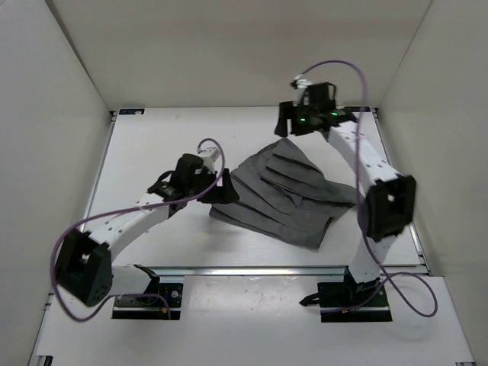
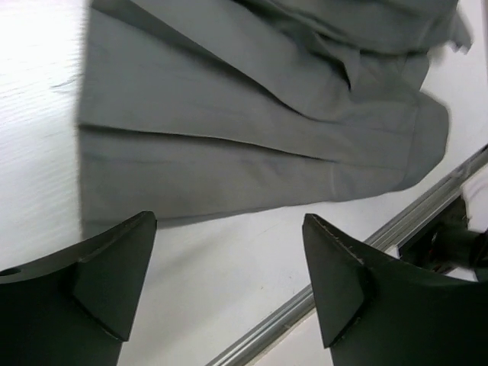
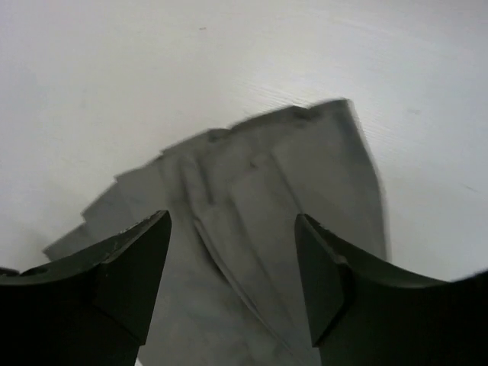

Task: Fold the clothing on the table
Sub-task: Move the skirt to the center of the board

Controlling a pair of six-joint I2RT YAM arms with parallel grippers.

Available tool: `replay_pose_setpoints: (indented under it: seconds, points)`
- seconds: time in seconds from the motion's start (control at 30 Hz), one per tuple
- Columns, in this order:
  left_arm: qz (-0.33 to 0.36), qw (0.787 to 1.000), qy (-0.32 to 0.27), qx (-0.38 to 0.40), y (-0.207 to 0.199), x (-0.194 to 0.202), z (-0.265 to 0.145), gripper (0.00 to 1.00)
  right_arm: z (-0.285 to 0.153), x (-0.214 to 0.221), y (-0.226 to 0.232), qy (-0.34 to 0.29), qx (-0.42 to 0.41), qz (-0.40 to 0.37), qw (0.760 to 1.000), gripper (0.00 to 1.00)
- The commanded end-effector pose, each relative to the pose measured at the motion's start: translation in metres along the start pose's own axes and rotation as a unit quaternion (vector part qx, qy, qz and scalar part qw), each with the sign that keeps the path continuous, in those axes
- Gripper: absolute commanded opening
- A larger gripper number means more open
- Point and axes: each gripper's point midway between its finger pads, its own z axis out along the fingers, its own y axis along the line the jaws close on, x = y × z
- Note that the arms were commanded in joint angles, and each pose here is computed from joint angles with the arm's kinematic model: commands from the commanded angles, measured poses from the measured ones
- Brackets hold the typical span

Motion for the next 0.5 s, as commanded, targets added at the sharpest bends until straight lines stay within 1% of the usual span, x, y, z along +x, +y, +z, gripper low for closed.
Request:
replay_pose_setpoints:
  seconds: [0.0, 0.03, 0.07, 0.1, 0.13, 0.17, 0.23, 0.27, 0.3, 0.33, 0.37, 0.43, 0.47]
  points:
    - [0.046, 0.997, 0.01, 0.065, -0.039, -0.007, 0.027, 0.91, -0.065, -0.001, -0.02, -0.06, 0.055, -0.006, 0.997, 0.65]
    - [0.059, 0.995, 0.025, 0.071, -0.043, 0.001, 0.037, 0.93, -0.079, -0.002, -0.024, -0.077, 0.066, -0.005, 0.995, 0.71]
    - [0.062, 0.995, 0.023, 0.078, -0.049, -0.001, 0.043, 0.99, -0.079, 0.019, -0.035, -0.063, 0.075, 0.01, 0.995, 0.73]
    - [0.068, 0.994, 0.035, 0.073, -0.049, 0.007, 0.052, 0.99, -0.085, 0.033, -0.038, -0.056, 0.078, 0.024, 0.995, 0.76]
    - [0.079, 0.993, 0.044, 0.08, -0.054, 0.014, 0.061, 0.99, -0.095, 0.035, -0.046, -0.062, 0.084, 0.031, 0.994, 0.79]
    - [0.082, 0.992, 0.044, 0.081, -0.057, 0.014, 0.065, 0.98, -0.095, 0.055, -0.056, -0.045, 0.09, 0.048, 0.994, 0.8]
    - [0.09, 0.989, 0.071, 0.096, -0.062, 0.033, 0.084, 0.99, -0.1, 0.086, -0.065, -0.024, 0.098, 0.072, 0.992, 0.83]
    - [0.089, 0.988, 0.072, 0.099, -0.062, 0.035, 0.092, 0.98, -0.107, 0.087, -0.069, -0.032, 0.103, 0.078, 0.991, 0.83]
    - [0.094, 0.987, 0.077, 0.109, -0.068, 0.04, 0.095, 0.99, -0.107, 0.097, -0.074, -0.023, 0.107, 0.085, 0.99, 0.84]
    - [0.091, 0.986, 0.08, 0.115, -0.073, 0.044, 0.101, 0.94, -0.107, 0.108, -0.074, -0.016, 0.106, 0.09, 0.99, 0.83]
    - [0.086, 0.987, 0.09, 0.104, -0.067, 0.051, 0.109, 0.87, -0.114, 0.107, -0.076, -0.025, 0.109, 0.094, 0.989, 0.83]
    - [0.086, 0.987, 0.095, 0.095, -0.068, 0.056, 0.117, 0.78, -0.116, 0.122, -0.081, -0.014, 0.111, 0.101, 0.989, 0.84]
    - [0.086, 0.988, 0.098, 0.082, -0.062, 0.059, 0.122, 0.73, -0.118, 0.12, -0.084, -0.021, 0.113, 0.106, 0.988, 0.83]
